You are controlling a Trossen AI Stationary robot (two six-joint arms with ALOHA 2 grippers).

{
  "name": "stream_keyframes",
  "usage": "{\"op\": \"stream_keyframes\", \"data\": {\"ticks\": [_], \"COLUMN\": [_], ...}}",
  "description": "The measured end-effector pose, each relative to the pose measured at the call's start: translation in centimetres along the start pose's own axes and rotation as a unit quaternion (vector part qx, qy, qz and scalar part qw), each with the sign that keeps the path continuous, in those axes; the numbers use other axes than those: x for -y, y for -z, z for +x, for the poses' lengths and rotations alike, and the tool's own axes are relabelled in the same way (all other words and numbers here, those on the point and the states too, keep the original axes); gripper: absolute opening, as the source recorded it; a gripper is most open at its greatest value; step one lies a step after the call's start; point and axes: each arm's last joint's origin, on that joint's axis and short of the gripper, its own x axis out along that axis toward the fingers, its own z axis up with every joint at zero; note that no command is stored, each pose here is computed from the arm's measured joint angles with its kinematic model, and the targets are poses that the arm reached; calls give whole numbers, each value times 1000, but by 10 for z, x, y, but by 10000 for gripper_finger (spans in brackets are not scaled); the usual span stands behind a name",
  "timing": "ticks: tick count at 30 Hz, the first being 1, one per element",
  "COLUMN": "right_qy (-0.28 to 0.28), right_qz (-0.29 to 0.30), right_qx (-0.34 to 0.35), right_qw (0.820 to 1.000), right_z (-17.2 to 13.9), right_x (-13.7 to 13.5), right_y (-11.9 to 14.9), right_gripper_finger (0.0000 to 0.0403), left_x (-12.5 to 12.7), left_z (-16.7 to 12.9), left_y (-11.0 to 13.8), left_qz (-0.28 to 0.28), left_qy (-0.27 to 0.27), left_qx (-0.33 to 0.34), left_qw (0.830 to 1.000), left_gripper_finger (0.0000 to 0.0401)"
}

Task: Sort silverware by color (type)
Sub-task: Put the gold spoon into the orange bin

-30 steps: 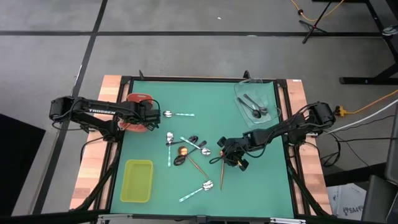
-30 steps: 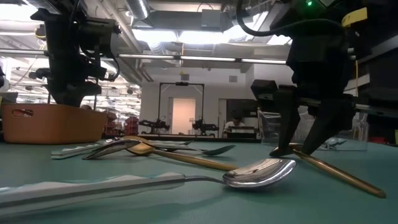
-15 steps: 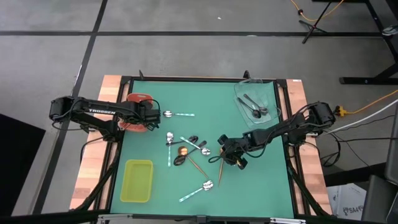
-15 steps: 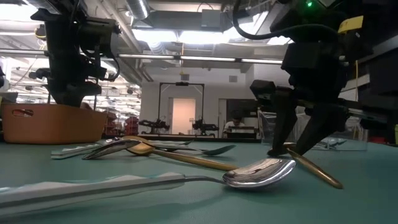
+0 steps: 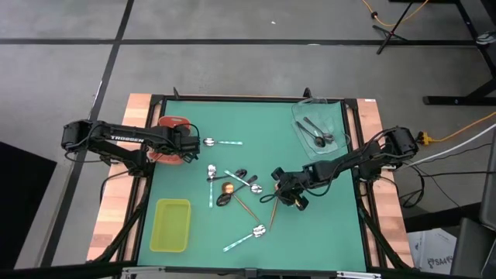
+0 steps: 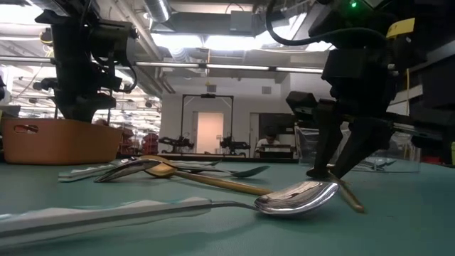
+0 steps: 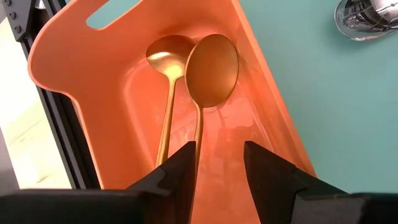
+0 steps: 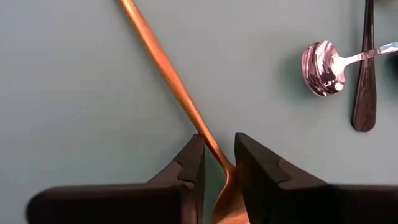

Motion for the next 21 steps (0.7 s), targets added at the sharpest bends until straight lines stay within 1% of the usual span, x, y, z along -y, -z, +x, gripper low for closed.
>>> {"op": "stream_keyframes", "data": {"ticks": [7,9,17,21], "right_qy": [-3,-4,-6,-25], "right_qz": [2,13,97,131], "right_qx": [0,0,-7,-26], "right_qw": [1000,1000,995,991], "right_z": [0,0,0,-4], "right_x": [0,0,-1,1], "right_y": [0,0,1,-3], "right_gripper_finger": [62,62,61,61], "left_x": [0,0,0,0], "left_z": [0,0,0,0], "left_y": [0,0,0,0], "left_qz": [0,0,-2,-2], "left_qy": [0,0,0,0], "left_qx": [0,0,0,0], "left_qw": [1000,1000,1000,1000], "left_gripper_finger": [130,130,130,130]}}
